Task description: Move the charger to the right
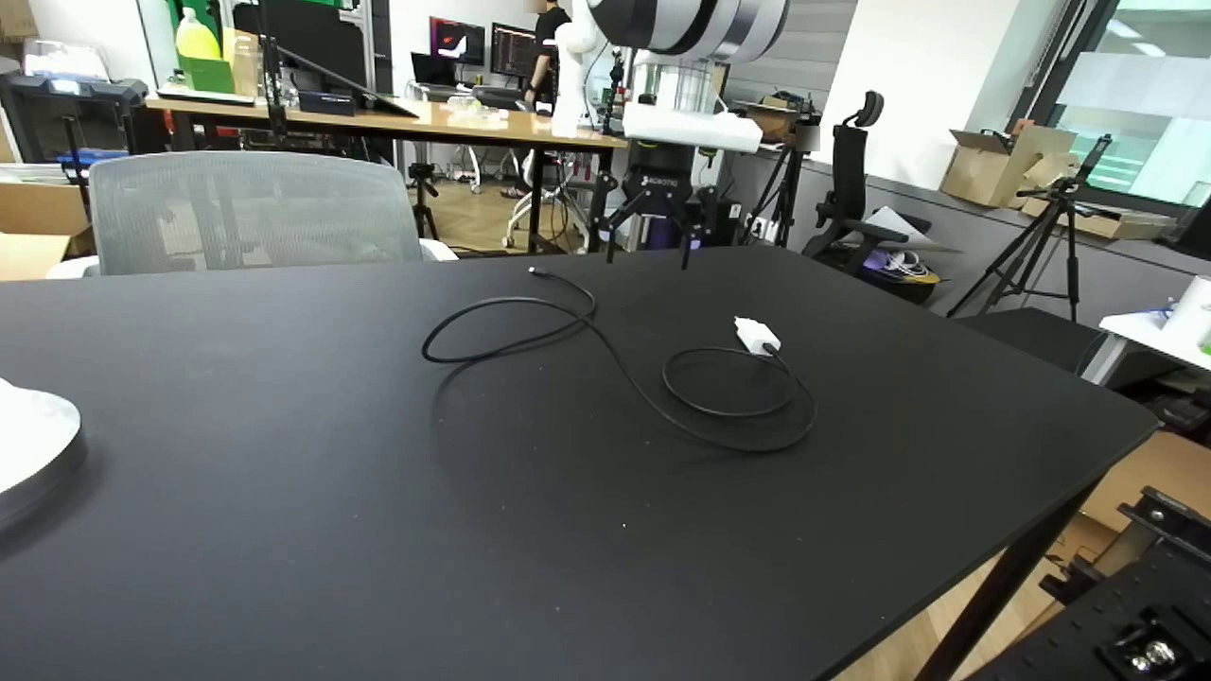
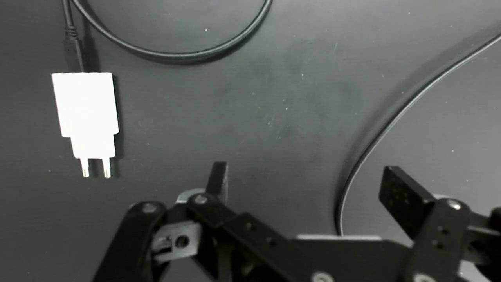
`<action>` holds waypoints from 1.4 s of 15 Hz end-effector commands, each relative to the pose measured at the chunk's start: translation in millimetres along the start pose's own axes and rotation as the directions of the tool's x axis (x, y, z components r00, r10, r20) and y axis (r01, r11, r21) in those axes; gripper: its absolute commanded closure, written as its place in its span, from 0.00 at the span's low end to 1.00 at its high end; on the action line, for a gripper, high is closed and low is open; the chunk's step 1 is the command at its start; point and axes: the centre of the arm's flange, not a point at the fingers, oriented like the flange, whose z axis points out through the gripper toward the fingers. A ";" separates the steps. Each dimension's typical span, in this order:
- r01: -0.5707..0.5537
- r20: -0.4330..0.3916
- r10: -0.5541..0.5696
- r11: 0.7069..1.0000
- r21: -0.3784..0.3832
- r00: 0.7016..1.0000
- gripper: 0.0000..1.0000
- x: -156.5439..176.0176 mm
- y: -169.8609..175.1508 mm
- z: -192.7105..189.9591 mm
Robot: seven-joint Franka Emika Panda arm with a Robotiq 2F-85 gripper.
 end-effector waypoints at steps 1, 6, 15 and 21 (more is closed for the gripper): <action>-0.058 -0.023 0.058 0.998 -0.013 0.998 0.00 22.7 -21.2 3.0; -0.100 -0.060 0.099 0.995 -0.027 0.993 0.00 28.3 -46.6 15.0; -0.153 -0.134 0.148 0.988 -0.028 0.980 0.00 16.4 -71.2 56.2; -0.166 -0.188 0.162 0.986 -0.004 0.969 0.32 12.5 -75.6 68.4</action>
